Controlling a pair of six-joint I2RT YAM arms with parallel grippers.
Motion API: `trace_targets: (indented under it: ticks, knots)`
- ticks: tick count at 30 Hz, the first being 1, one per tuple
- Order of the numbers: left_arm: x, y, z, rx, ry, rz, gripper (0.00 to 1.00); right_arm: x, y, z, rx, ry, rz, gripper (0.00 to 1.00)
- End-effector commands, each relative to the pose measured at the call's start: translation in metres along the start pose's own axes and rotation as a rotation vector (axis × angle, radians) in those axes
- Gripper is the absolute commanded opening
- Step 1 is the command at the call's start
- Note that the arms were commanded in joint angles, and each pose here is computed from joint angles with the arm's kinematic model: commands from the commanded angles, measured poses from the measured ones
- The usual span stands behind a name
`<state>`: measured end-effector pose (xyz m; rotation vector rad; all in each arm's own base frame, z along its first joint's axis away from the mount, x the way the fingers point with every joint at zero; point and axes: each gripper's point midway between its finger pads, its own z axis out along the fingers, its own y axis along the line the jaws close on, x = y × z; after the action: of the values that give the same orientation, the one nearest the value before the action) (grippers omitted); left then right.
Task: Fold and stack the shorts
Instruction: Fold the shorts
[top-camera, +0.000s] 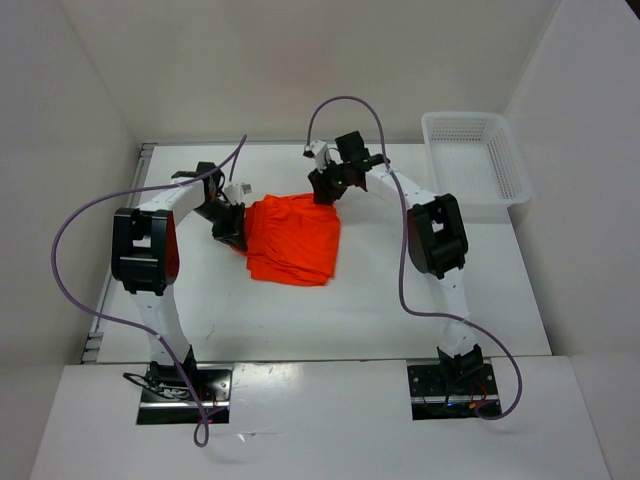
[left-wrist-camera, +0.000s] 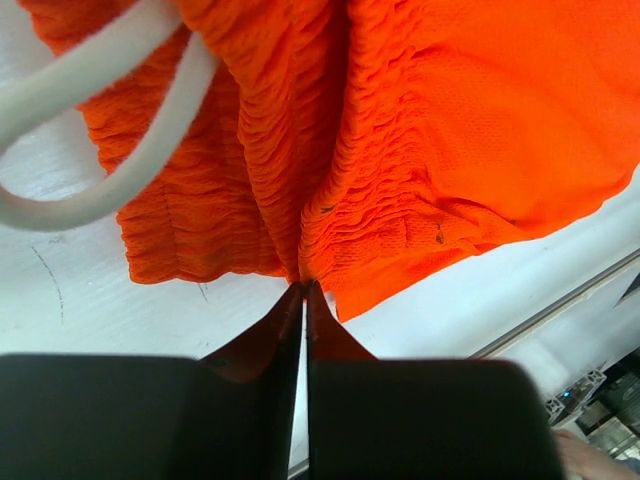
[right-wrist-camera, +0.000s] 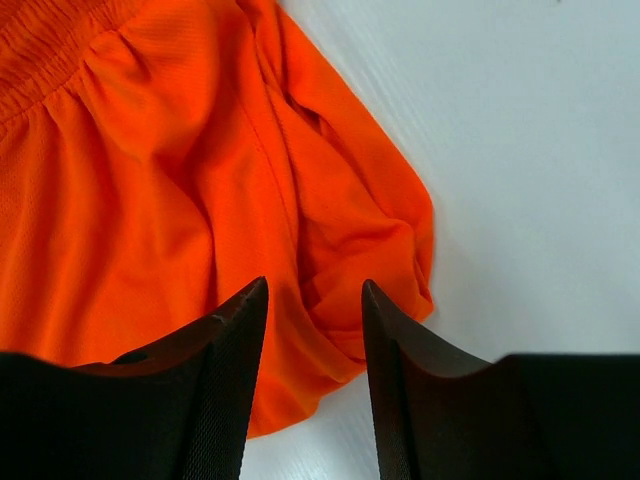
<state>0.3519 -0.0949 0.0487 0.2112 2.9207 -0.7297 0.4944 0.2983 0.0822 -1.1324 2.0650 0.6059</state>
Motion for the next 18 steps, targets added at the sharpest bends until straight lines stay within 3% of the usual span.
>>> trace_targets:
  ticks: [1, 9, 18]
  knots:
    - [0.005, -0.009, 0.002, 0.043, 0.016, -0.002, 0.03, -0.031, 0.01, -0.009, 0.006, -0.045, -0.086, 0.48]
    - [0.011, -0.009, -0.001, 0.035, 0.024, -0.006, 0.0, -0.001, -0.012, 0.012, 0.104, 0.018, -0.029, 0.5]
    - [0.011, -0.01, -0.007, 0.023, 0.017, -0.001, 0.0, 0.018, -0.009, 0.02, 0.078, 0.063, -0.039, 0.5]
